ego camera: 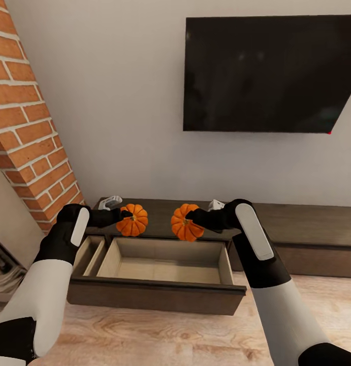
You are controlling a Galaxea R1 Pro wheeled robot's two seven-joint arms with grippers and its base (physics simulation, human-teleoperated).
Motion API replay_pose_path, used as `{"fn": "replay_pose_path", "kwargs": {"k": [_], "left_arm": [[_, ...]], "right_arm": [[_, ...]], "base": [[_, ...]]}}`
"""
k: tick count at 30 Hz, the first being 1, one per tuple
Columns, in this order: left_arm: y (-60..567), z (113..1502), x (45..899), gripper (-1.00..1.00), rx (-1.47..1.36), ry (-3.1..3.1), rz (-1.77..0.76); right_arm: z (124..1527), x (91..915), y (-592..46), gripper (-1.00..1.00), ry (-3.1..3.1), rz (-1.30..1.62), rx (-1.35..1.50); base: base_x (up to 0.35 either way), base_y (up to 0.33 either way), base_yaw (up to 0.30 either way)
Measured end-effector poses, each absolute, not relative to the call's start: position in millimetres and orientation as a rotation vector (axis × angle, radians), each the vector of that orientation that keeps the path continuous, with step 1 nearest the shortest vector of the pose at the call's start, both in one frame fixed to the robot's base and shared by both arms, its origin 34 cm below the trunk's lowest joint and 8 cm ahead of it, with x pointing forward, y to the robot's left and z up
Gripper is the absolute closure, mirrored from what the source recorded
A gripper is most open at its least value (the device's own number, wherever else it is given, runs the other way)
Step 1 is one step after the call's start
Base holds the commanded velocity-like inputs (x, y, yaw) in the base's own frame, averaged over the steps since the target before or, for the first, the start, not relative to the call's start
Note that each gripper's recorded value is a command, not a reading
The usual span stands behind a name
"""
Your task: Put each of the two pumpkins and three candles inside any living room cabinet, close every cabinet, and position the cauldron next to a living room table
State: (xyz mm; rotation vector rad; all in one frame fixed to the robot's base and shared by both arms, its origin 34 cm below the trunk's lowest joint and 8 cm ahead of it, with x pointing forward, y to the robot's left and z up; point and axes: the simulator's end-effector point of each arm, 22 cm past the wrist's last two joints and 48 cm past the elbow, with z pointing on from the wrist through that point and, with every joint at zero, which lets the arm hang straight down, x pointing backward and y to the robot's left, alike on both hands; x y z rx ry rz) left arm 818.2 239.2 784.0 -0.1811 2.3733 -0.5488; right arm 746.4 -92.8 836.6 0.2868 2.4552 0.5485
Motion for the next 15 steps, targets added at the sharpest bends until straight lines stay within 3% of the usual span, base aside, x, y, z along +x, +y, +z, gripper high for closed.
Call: {"fn": "replay_pose_path", "kwargs": {"k": [7, 15], "left_arm": [[239.0, 784.4, 818.3, 1.0, -0.181, 2.372, -0.551], [238.8, 774.7, 817.0, 1.0, -0.18, 2.372, -0.551]], "right_arm": [[836.1, 746.1, -93.2, 1.0, 2.457, 0.547, 0.284], [826.0, 744.1, -92.3, 1.0, 2.46, 0.548, 0.276]], "base": [[0.136, 0.024, -0.001], [0.02, 0.007, 0.0]]}}
